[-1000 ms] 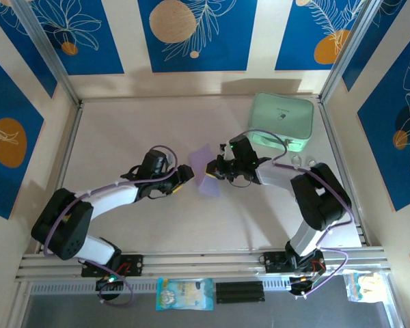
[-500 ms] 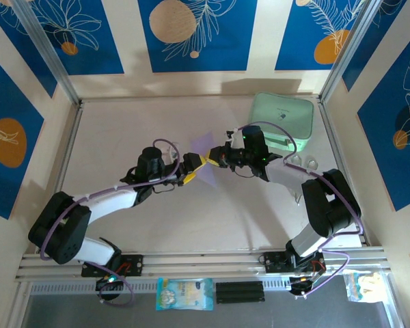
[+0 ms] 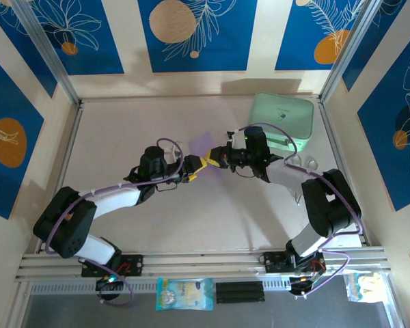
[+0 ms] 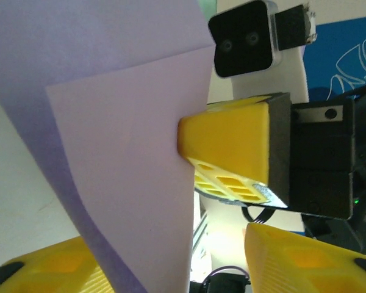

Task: Fold a paper plane with a square sheet of paper (pick it up from the middle)
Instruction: Turn over the paper at the center of the table.

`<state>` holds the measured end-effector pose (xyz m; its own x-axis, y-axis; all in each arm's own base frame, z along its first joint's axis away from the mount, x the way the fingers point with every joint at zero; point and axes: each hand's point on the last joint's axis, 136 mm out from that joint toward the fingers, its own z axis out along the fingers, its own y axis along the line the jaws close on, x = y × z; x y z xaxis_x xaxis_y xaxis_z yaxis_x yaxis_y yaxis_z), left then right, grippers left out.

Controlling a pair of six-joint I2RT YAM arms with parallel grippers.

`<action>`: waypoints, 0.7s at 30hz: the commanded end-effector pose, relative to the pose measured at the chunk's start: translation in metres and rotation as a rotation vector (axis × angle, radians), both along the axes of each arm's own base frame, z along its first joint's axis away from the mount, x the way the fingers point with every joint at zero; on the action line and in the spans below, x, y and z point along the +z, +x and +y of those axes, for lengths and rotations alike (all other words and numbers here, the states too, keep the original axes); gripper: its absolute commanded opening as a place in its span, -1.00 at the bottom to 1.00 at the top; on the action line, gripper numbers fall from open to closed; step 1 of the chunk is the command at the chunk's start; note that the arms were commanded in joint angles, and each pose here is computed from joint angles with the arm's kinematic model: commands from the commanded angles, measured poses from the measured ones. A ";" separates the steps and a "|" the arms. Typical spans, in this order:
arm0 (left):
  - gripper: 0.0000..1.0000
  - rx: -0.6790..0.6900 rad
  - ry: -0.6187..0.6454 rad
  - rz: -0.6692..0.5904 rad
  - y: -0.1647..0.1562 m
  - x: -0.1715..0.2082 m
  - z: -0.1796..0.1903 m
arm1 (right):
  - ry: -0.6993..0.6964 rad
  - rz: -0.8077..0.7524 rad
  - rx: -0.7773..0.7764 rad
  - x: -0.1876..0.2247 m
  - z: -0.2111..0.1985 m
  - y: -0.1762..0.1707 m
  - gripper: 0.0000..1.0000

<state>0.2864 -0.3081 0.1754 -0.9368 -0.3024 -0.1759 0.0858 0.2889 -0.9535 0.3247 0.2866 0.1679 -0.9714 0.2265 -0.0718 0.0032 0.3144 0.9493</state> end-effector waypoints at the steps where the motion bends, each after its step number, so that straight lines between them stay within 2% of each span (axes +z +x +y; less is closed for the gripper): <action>1: -0.06 -0.011 -0.036 -0.046 0.004 0.018 -0.007 | 0.018 0.012 0.024 -0.001 -0.001 -0.006 -0.94; 10: -0.30 -0.005 -0.024 -0.009 0.005 0.009 -0.008 | 0.022 0.018 0.026 -0.004 -0.001 -0.007 -0.92; 21: -0.63 0.003 -0.017 0.040 0.005 -0.001 -0.007 | 0.016 0.008 0.022 -0.005 -0.005 -0.005 -0.79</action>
